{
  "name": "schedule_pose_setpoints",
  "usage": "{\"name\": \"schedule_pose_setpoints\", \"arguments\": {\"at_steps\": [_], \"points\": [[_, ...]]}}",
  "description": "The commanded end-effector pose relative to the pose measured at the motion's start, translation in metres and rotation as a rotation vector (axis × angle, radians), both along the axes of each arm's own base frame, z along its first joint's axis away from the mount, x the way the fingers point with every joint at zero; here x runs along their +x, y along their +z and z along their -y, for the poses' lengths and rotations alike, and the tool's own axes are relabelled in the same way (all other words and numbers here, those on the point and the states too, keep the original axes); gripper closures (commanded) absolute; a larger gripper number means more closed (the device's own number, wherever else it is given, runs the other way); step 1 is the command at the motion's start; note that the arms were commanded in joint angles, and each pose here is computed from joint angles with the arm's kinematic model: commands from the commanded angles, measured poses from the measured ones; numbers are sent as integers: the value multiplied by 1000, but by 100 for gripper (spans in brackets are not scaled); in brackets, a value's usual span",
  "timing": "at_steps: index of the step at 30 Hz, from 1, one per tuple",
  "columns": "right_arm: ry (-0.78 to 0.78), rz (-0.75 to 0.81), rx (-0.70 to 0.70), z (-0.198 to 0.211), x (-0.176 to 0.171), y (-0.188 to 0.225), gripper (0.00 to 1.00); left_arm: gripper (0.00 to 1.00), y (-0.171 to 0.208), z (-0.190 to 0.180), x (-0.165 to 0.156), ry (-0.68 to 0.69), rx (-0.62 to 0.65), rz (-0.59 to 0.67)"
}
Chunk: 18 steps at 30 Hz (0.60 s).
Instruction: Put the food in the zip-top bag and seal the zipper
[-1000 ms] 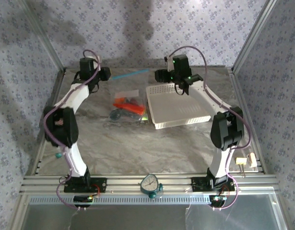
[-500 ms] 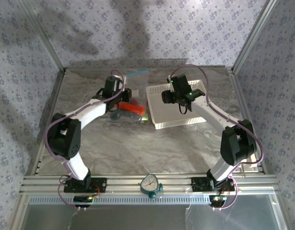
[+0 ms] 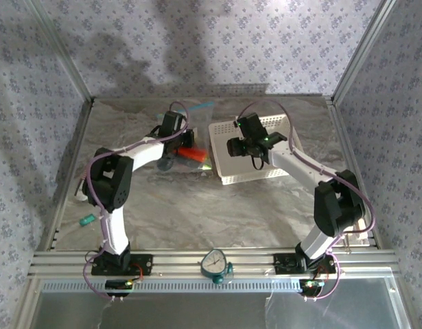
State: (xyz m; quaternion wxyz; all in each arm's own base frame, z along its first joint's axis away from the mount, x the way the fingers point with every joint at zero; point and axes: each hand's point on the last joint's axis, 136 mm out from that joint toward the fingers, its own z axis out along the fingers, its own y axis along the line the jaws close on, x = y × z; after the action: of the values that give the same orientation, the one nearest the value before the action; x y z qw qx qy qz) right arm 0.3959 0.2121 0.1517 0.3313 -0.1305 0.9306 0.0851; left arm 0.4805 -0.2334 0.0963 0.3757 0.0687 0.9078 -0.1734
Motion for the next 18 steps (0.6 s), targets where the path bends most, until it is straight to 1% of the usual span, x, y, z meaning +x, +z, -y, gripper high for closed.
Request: {"name": "schedule_pose_setpoints", "arguments": {"at_steps": [1, 6, 9, 11, 14, 18], "points": [[5, -28, 13, -14, 7, -5, 41, 86, -7, 11, 5, -16, -2, -32], [11, -52, 27, -23, 12, -12, 40, 86, -8, 15, 3, -24, -2, -46], [28, -76, 77, -35, 11, -18, 41, 86, -11, 14, -6, -27, -4, -54], [67, -94, 143, -49, 10, -20, 41, 86, -14, 13, -12, -24, -10, -56], [103, -138, 285, -72, 6, -22, 41, 86, -18, 13, -19, -24, -28, -69], [124, -182, 404, -92, 7, -21, 41, 86, -11, 6, -21, -11, -18, -56]]}}
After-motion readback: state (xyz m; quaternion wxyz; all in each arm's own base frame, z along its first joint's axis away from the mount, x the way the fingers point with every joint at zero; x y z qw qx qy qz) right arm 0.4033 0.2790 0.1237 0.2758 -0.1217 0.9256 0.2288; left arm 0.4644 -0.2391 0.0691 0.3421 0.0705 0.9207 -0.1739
